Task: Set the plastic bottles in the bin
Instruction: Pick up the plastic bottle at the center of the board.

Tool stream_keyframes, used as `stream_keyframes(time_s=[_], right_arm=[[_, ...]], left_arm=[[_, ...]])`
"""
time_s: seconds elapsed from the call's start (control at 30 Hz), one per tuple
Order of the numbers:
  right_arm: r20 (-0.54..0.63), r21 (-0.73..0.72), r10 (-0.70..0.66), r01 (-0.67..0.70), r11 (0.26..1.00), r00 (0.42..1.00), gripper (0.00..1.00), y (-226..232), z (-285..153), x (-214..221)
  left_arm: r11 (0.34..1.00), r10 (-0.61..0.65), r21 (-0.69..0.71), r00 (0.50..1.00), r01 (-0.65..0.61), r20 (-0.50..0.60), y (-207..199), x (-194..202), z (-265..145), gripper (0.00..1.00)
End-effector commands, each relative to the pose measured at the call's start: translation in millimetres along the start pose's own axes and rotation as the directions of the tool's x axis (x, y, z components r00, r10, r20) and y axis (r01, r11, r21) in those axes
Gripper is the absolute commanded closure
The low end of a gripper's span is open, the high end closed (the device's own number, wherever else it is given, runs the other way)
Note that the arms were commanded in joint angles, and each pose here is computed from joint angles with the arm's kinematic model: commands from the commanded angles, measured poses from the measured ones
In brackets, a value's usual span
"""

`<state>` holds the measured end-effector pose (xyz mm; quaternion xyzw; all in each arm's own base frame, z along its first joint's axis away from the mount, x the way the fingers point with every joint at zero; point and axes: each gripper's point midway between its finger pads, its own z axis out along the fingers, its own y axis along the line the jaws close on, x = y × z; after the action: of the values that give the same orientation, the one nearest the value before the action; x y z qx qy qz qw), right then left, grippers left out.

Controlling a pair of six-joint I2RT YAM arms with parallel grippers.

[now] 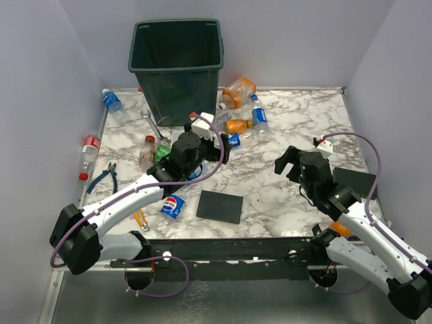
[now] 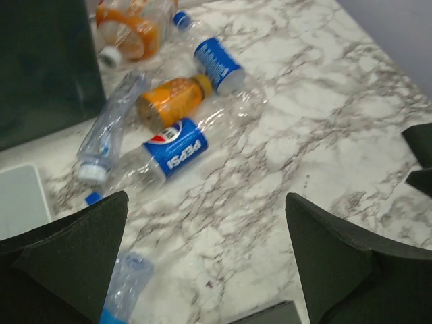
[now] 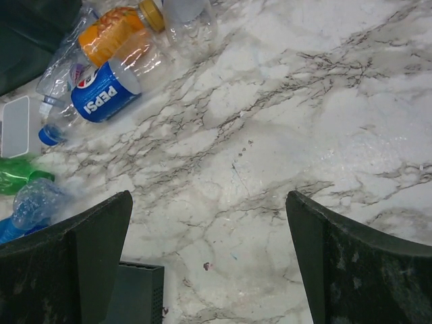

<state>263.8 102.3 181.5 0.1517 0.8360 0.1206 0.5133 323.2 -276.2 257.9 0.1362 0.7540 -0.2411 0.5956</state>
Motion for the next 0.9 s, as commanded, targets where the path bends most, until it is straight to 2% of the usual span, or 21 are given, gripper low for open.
stream_keyframes(time_s=[0.0, 0.1, 0.23, 0.37, 0.5, 0.67, 0.77, 0.87], right_arm=[[-0.007, 0.099, 0.074, -0.073, 0.992, 0.997, 0.00, -11.8, 8.4, 5.8], [-0.017, 0.176, 0.083, -0.079, 0.981, 0.996, 0.00, -23.4, 16.5, 6.1], [-0.040, 0.190, 0.132, -0.123, 0.974, 0.990, 0.00, -33.7, 34.2, 5.7], [-0.008, 0.093, 0.155, -0.153, 0.984, 0.988, 0.00, -28.7, 65.3, -15.5], [0.050, -0.061, 0.150, -0.146, 0.987, 0.987, 0.00, 5.1, 101.3, -44.8], [0.023, -0.114, 0.074, -0.071, 0.991, 0.997, 0.00, 30.0, 168.3, -56.9], [-0.016, -0.090, 0.021, -0.022, 0.996, 1.000, 0.00, 26.9, 210.4, -47.4], [-0.058, -0.148, 0.013, -0.021, 0.989, 0.998, 0.00, 31.1, 237.3, -40.8]], left_arm=[[0.989, -0.016, -0.147, 1.000, 0.015, -0.001, 31.8, 7.1, -28.4, 0.01], [0.984, -0.027, -0.178, 1.000, 0.028, 0.008, 38.3, 8.7, -32.5, 0.01], [0.980, -0.055, -0.194, 0.998, 0.054, 0.002, 40.5, 13.1, -32.8, 0.01], [0.984, -0.077, -0.161, 0.997, 0.072, -0.027, 34.1, 22.9, -30.9, 0.01], [0.988, -0.083, -0.137, 0.996, 0.076, -0.043, 29.2, 26.0, -29.9, 0.01], [0.988, -0.073, -0.139, 0.996, 0.066, -0.050, 30.6, 29.4, -30.6, 0.01], [0.988, -0.059, -0.146, 0.997, 0.051, -0.051, 32.4, 30.0, -31.6, 0.01], [0.988, -0.049, -0.152, 0.998, 0.041, -0.048, 33.6, 29.3, -32.8, 0.01]])
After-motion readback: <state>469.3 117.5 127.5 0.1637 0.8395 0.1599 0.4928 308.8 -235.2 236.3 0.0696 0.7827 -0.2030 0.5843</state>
